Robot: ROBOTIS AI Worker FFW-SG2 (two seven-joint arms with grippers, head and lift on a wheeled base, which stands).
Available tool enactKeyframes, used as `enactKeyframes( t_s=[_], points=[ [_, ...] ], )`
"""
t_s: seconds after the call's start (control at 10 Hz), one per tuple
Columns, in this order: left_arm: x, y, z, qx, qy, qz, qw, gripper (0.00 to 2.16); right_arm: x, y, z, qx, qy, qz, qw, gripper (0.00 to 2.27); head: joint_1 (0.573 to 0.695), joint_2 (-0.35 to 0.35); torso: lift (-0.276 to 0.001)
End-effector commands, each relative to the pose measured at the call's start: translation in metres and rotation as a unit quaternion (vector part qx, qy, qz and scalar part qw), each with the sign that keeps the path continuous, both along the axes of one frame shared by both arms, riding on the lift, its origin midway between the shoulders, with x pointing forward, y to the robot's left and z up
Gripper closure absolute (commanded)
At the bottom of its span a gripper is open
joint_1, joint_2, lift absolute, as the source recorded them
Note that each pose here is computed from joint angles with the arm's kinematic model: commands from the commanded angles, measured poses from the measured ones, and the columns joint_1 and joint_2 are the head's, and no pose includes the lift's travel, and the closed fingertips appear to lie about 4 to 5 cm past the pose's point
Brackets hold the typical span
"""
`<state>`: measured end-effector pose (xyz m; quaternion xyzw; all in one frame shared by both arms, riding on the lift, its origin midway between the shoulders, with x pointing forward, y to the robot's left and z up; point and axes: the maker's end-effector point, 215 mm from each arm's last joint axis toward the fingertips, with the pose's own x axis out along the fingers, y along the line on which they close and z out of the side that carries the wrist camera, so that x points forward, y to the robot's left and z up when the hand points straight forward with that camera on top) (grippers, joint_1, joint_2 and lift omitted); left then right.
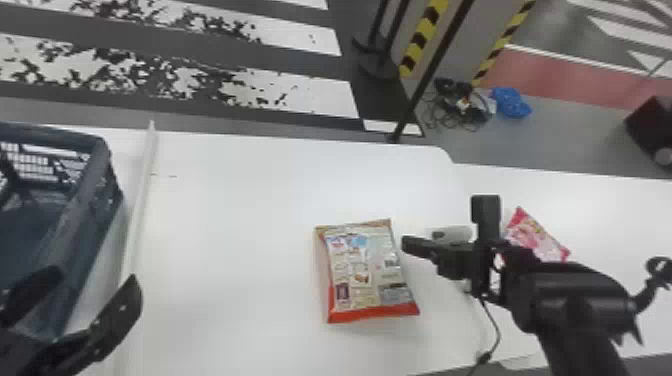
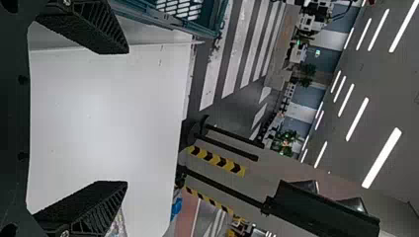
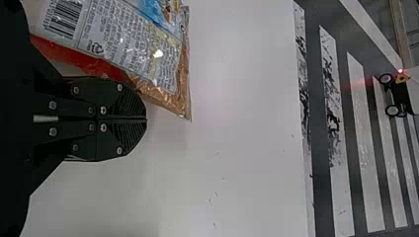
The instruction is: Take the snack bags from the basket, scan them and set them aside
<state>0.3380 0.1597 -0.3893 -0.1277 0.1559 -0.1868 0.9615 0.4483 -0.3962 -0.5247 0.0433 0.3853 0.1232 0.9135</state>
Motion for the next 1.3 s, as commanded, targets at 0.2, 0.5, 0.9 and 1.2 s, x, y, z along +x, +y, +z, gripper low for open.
enactKeyframes(
  t_s=[0.2, 0.5, 0.9, 1.2],
  points=[
    [0.008, -0.007, 0.002, -0.003, -0.004, -0.008, 1.0, 0.04, -0.017, -0.025, 0.083, -0.072, -0.119, -0.048, 0.989, 2.24, 0.695, -0.35, -0.075],
    [0.01, -0.013, -0.002, -0.004, -0.001, -0.014, 0.9999, 0.04, -0.044, 0.025, 0.117, -0.012, -0.175, -0.059, 0.983, 2.24, 0.695, -0.35, -0.075],
    [0.021, -0.01, 0.014, 0.035, -0.024, 0.022, 0.9989, 0.04, -0.049, 0.098, 0.091, 0.03, -0.185, -0.049, 0.981, 2.24, 0.695, -0.261, -0.075],
    [0.025, -0.015, 0.033, 0.053, -0.049, 0.03, 0.9969, 0.04, -0.051, 0.107, 0.052, 0.022, -0.182, -0.053, 0.982, 2.24, 0.695, -0.215, -0.075]
  ],
)
